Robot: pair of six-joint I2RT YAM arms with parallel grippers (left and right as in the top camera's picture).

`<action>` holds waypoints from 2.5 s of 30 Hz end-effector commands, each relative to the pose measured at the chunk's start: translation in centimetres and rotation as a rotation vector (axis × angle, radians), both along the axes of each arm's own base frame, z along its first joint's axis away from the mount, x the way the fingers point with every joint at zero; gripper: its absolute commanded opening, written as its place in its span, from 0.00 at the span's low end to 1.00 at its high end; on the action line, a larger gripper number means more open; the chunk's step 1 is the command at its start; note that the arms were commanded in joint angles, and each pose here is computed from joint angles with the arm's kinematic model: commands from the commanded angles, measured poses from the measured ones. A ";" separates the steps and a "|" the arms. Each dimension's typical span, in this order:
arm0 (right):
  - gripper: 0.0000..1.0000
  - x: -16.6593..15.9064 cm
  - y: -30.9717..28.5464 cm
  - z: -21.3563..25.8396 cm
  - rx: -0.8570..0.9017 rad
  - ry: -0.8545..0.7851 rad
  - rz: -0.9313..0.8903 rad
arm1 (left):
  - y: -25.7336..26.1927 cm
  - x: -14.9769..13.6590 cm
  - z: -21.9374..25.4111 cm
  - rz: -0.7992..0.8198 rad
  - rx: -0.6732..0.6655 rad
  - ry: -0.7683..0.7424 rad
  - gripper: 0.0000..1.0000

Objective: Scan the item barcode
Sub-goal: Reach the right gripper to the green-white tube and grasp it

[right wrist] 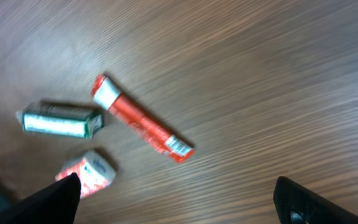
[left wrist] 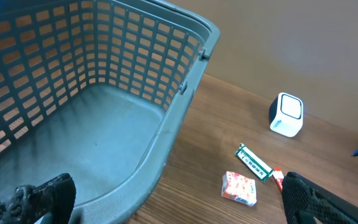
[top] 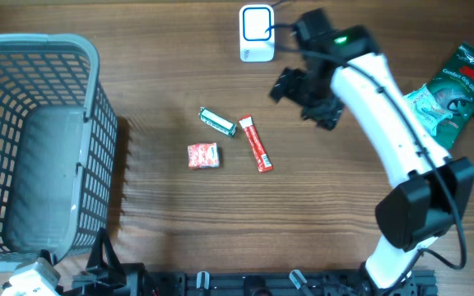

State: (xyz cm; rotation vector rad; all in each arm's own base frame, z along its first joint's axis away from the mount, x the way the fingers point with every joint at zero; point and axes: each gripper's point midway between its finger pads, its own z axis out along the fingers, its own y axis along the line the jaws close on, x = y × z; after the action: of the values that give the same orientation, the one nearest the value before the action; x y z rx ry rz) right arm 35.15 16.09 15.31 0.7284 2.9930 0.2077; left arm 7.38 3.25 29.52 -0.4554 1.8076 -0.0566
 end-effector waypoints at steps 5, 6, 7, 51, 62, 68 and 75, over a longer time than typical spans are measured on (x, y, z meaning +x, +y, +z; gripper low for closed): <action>1.00 -2.1 4.6 0.0 -0.010 -0.035 0.074 | -0.1 -0.1 0.1 -0.009 -0.002 -0.012 1.00; 1.00 -2.2 5.0 0.0 -0.011 -0.036 0.084 | -0.1 -0.1 0.1 -0.009 -0.002 -0.012 1.00; 1.00 -2.4 5.4 0.0 -0.009 -0.040 0.097 | -0.1 -0.1 0.1 -0.009 -0.002 -0.012 1.00; 0.05 6.5 16.8 -11.5 0.007 -0.513 1.079 | -0.1 -0.1 0.1 -0.009 -0.002 -0.012 1.00; 0.04 0.3 18.7 -12.4 0.203 -0.342 1.200 | -0.1 -0.1 0.1 -0.009 -0.002 -0.012 1.00; 0.05 -2.4 19.2 -12.6 0.225 -0.283 1.274 | -0.1 -0.1 0.1 -0.009 -0.002 -0.012 1.00; 0.04 -1.3 18.7 -10.2 0.121 -0.312 1.180 | -0.1 -0.1 0.1 -0.009 -0.002 -0.012 1.00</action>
State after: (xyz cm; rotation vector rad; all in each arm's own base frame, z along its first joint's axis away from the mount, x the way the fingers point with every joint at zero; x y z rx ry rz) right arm 31.77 35.32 2.62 -1.1748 2.7027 0.5792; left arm 7.38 3.25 29.52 -0.4551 1.8077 -0.0569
